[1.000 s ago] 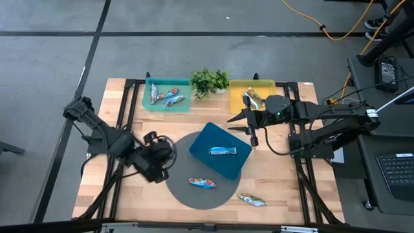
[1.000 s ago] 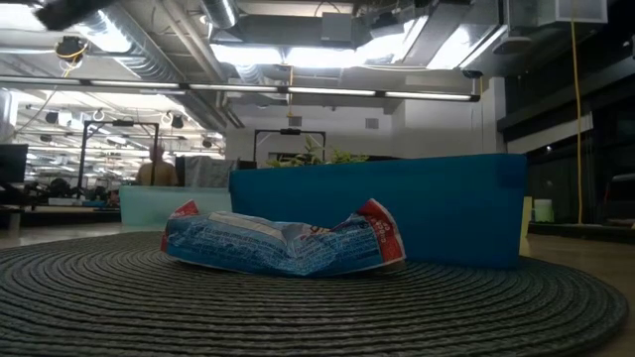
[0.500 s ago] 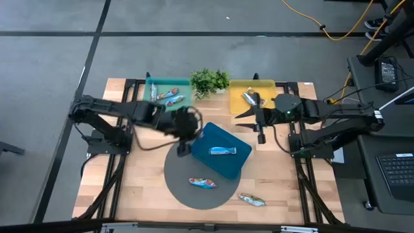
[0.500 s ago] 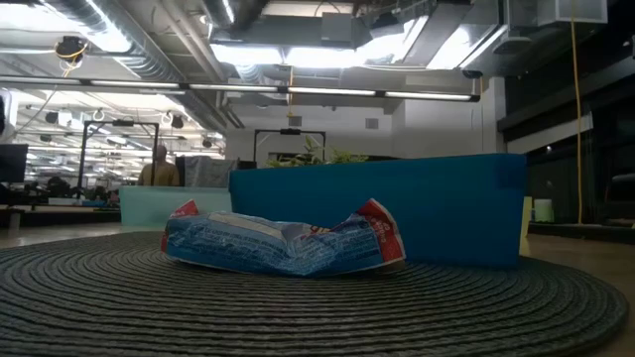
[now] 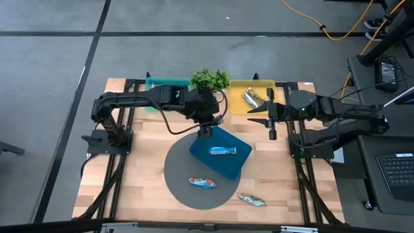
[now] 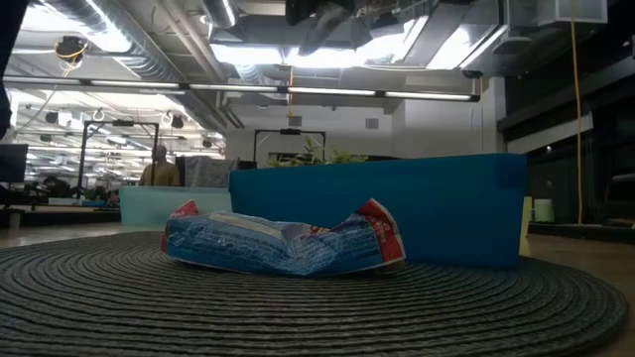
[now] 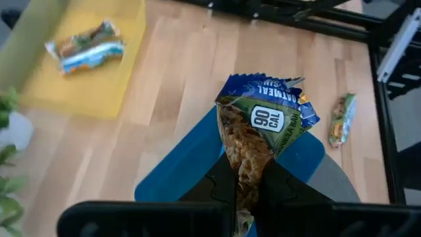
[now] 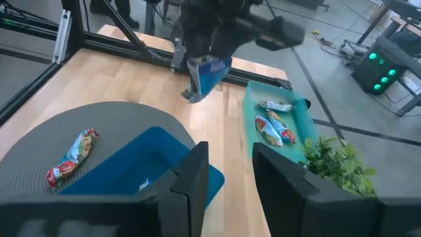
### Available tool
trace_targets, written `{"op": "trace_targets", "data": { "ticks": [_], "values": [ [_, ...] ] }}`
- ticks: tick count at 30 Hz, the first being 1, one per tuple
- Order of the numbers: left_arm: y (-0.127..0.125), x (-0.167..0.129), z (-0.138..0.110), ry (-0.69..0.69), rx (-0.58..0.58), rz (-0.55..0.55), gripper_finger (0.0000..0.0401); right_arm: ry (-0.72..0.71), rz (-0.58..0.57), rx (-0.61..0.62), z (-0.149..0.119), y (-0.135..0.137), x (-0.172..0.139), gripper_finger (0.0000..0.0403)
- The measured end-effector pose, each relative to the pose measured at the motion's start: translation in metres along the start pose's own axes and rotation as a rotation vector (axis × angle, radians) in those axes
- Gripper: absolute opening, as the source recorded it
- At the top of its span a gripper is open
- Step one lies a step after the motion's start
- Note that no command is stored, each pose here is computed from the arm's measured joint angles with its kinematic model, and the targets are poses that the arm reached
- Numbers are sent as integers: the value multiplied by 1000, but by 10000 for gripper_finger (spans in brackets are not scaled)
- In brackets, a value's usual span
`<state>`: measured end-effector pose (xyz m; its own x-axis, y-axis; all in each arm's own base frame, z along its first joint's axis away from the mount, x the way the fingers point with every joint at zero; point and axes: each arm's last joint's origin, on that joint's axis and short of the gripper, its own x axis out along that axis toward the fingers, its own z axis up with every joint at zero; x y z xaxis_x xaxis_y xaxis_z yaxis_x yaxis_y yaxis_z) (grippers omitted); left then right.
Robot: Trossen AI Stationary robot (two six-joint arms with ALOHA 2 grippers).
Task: Pick and place Granola Bars by type
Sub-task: Put the blue granola bar into the blue bin
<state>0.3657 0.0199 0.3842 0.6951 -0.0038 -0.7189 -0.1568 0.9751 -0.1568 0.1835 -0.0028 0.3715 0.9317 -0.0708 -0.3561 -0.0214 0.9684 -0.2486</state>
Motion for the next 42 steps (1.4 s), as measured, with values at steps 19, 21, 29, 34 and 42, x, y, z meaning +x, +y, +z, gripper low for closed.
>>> {"op": "trace_targets", "data": {
  "ticks": [19,21,29,34,42],
  "values": [
    [26,128,-32,351,-136,11,15,32,-12,-29,-3,0,-4,121],
    [31,141,-36,376,-158,-5,15,34,-12,-29,-4,0,-4,121],
    [46,179,-53,466,-179,23,15,34,-12,-23,-4,0,-4,121],
    [51,200,-63,508,-183,-12,15,34,-12,-22,-3,0,-4,121],
    [54,223,-78,567,-186,-42,15,30,-12,-25,-3,0,-4,121]
  ]
}}
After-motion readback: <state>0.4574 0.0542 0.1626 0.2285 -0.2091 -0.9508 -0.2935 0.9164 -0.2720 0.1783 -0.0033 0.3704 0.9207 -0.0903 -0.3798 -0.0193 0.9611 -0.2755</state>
